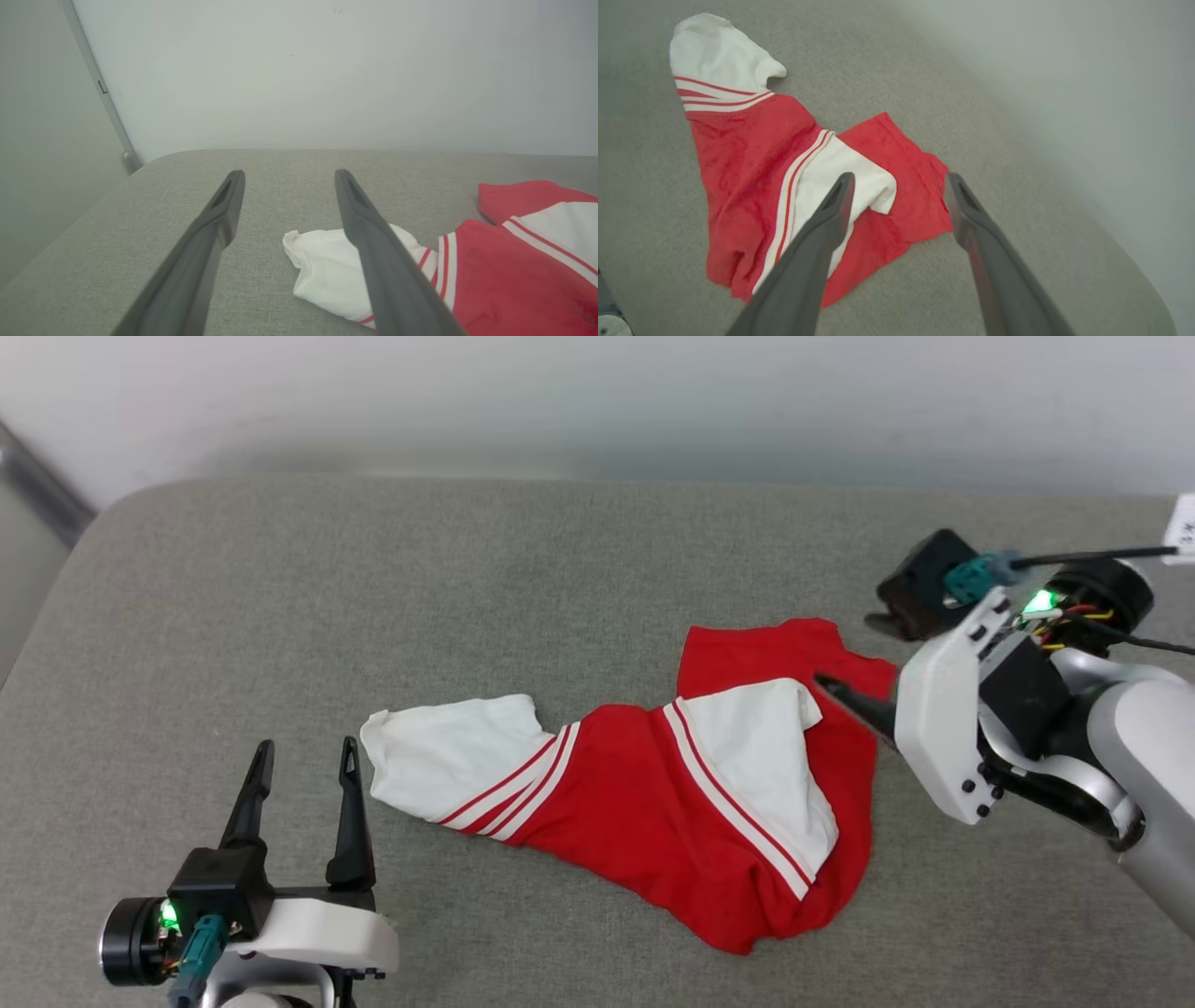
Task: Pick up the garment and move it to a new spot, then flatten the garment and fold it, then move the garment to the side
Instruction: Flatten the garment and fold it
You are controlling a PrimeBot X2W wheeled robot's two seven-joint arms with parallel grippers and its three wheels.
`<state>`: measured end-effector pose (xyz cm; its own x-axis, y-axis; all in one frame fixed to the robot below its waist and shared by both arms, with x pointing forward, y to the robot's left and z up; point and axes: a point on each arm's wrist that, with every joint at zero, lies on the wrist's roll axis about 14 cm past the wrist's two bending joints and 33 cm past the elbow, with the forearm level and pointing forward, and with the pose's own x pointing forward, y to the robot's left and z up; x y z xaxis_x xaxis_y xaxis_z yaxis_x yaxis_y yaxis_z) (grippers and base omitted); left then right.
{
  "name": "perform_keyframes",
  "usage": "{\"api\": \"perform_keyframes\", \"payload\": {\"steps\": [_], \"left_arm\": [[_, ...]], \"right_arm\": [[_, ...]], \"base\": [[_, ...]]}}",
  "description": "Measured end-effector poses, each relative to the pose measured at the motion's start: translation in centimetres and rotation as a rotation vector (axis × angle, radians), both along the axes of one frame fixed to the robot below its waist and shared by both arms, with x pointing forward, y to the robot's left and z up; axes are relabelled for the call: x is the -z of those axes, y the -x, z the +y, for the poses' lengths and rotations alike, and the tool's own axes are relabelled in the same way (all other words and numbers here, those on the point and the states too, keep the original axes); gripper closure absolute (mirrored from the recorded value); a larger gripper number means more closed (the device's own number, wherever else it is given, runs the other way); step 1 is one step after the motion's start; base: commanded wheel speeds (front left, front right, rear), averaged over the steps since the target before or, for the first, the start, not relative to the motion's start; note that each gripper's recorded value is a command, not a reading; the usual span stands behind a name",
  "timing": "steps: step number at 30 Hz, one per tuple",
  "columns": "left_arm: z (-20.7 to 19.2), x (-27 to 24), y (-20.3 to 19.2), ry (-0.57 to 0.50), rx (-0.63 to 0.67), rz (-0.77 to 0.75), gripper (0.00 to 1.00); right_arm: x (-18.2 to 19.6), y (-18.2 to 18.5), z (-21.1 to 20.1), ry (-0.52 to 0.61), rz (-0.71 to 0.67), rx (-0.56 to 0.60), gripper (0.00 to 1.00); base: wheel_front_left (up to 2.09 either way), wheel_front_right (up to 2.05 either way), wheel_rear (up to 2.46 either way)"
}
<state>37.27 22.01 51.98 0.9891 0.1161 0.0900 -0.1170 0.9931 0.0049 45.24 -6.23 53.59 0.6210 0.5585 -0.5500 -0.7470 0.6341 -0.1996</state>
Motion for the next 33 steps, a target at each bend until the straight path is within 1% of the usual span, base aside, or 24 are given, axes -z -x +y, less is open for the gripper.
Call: {"api": "perform_keyframes", "payload": {"steps": [1,2,5,7,9,14,17,21,22,23,26,27,30,33], "left_arm": [[0.0,0.2,-0.1,0.002,-0.001,0.003,0.0],[0.0,0.7,-0.7,0.008,-0.005,0.01,0.0],[0.0,0.8,-1.4,0.02,-0.012,0.005,0.0],[0.0,1.2,-1.8,0.028,-0.016,0.009,0.0],[0.1,1.5,-2.2,0.031,-0.023,0.014,0.0],[0.4,2.3,-3.2,0.038,-0.03,0.027,0.0],[0.8,2.9,-3.3,0.036,-0.041,0.042,0.0],[1.1,3.2,-3.3,0.034,-0.049,0.047,0.0],[1.1,3.2,-3.3,0.035,-0.048,0.046,0.0],[1.1,3.1,-3.3,0.035,-0.046,0.045,0.0],[1.0,3.1,-3.1,0.035,-0.044,0.044,0.0],[1.0,3.0,-2.9,0.033,-0.041,0.042,0.0],[0.8,2.7,-2.5,0.033,-0.034,0.035,0.0],[0.5,2.5,-2.0,0.04,-0.022,0.029,0.0]], "right_arm": [[0.8,0.2,0.2,0.012,0.052,-0.008,0.0],[3.6,0.3,-0.4,0.117,0.177,-0.02,0.0],[6.5,0.8,-0.8,0.205,0.29,-0.038,0.0],[8.2,1.0,-0.6,0.24,0.347,-0.056,0.0],[9.6,1.1,-0.2,0.261,0.387,-0.075,0.0],[13.2,1.9,1.4,0.263,0.476,-0.128,0.0],[15.2,2.9,1.8,0.293,0.518,-0.164,0.0],[15.8,2.9,1.8,0.299,0.508,-0.179,0.0],[15.6,2.8,2.0,0.282,0.494,-0.183,0.66],[15.4,2.7,2.2,0.266,0.48,-0.183,1.0],[14.7,2.7,2.5,0.233,0.45,-0.187,1.0],[13.2,2.3,3.1,0.186,0.395,-0.194,1.0],[10.1,1.5,3.8,0.088,0.296,-0.196,1.0],[6.9,1.0,3.1,0.015,0.202,-0.182,1.0]], "base": [[0.0,0.0,0.0],[0.0,0.0,0.0],[0.0,0.0,0.0],[0.0,0.0,0.0],[0.0,0.0,0.0],[0.0,0.0,0.0],[0.0,0.0,0.0],[0.0,0.0,0.0],[0.0,0.0,0.0],[0.0,0.0,0.0],[0.0,0.0,0.0],[0.0,0.0,0.0],[0.0,0.0,0.0],[0.0,0.0,0.0]]}}
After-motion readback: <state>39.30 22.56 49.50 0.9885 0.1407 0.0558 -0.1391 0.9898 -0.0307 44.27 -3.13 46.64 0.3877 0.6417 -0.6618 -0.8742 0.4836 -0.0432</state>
